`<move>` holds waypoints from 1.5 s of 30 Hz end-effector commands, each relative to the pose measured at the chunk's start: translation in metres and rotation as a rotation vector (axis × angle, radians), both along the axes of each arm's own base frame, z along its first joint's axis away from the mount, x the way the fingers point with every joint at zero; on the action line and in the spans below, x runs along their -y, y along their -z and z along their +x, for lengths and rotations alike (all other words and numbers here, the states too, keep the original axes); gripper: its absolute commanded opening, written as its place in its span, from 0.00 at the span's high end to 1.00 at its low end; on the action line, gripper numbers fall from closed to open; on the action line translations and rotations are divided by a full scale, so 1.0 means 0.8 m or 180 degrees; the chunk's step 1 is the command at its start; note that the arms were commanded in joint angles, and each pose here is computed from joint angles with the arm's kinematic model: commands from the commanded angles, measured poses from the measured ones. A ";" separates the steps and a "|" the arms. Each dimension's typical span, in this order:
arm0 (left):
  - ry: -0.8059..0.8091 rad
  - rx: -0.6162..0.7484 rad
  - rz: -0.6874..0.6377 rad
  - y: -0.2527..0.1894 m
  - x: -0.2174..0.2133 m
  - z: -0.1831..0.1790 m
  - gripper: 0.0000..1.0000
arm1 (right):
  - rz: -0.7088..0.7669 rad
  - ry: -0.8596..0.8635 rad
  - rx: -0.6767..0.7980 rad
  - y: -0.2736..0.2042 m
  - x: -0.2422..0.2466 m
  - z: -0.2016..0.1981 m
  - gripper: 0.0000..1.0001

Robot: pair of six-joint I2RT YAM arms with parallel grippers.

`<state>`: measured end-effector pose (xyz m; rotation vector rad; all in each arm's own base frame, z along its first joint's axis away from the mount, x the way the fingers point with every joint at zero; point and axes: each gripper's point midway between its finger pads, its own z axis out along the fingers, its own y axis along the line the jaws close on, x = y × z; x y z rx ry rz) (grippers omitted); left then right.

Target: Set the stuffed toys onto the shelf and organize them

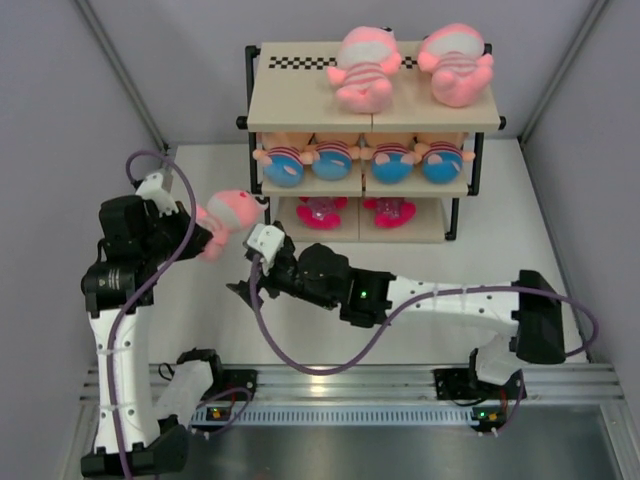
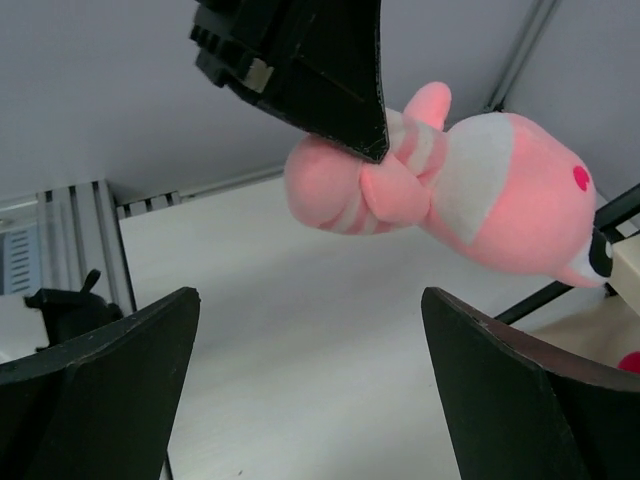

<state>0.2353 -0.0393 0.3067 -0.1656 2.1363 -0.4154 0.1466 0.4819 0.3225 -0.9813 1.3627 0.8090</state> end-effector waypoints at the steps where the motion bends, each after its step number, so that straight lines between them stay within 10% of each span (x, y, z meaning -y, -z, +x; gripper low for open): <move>1: -0.0002 0.0031 -0.0216 -0.010 0.012 -0.020 1.00 | 0.0700 0.0111 0.0149 -0.081 -0.031 0.011 0.07; 26: 0.0057 0.0274 -0.0479 -0.056 0.028 -0.030 1.00 | 0.0462 0.0710 -0.0348 -0.011 -0.066 0.054 0.21; 32: 0.0072 0.0270 -0.0503 -0.056 0.030 -0.030 1.00 | 0.0452 0.0673 -0.0365 -0.008 -0.075 0.053 0.48; 37: 0.0091 0.0266 -0.0487 -0.054 0.030 -0.031 1.00 | 0.0454 0.0663 -0.0360 -0.013 -0.071 0.055 0.98; 41: 0.0198 0.0499 -0.0191 -0.073 0.023 -0.025 1.00 | 0.0479 0.0505 -0.0365 -0.020 -0.063 0.052 1.00; 45: 0.0196 0.0835 0.0341 -0.105 0.002 -0.024 0.47 | 0.0462 0.0340 -0.0251 -0.033 -0.050 0.047 1.00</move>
